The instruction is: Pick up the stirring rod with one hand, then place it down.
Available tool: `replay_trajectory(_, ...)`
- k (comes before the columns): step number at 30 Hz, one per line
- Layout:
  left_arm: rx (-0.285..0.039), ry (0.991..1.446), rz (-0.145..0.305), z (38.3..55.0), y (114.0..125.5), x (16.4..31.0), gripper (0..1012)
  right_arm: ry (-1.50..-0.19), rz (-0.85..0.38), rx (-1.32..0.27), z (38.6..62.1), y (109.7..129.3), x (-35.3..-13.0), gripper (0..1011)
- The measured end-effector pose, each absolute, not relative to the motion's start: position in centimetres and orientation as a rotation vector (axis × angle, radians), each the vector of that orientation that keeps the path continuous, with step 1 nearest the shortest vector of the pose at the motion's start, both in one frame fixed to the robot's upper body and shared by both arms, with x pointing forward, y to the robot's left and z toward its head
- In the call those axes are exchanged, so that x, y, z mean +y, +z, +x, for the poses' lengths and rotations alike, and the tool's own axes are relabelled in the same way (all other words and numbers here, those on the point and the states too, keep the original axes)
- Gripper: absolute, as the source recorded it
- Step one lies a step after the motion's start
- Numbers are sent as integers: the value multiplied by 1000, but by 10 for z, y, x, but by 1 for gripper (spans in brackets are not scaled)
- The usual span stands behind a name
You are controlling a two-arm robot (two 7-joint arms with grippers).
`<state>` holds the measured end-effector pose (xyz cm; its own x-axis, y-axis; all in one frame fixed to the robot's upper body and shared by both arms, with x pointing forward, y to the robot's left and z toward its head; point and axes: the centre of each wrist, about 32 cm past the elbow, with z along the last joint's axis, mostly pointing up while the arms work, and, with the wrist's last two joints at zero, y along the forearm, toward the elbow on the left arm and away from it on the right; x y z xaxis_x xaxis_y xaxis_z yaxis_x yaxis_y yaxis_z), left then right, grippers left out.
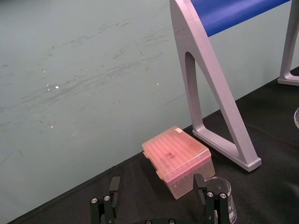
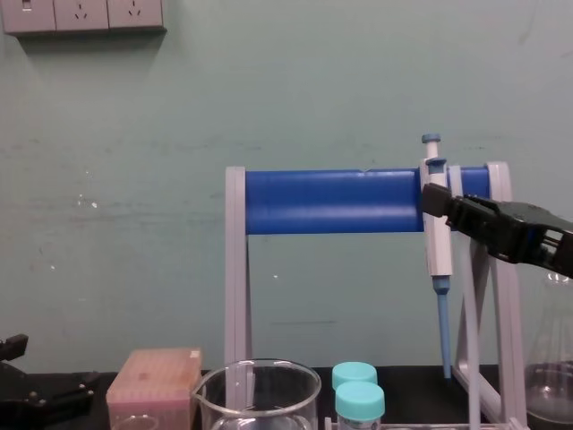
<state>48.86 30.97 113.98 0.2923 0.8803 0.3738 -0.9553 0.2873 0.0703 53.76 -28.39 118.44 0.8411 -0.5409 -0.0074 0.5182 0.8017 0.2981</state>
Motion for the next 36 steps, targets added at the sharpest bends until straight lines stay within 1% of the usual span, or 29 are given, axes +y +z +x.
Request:
replay_trajectory(15,-285,1248,304,489,1140,310,1000,-565,278,-81,550,1173,-273,68)
replay_trajectory(36,-285,1248,304,489,1140,310,1000,-597,180,-25,557,1152,-265,68)
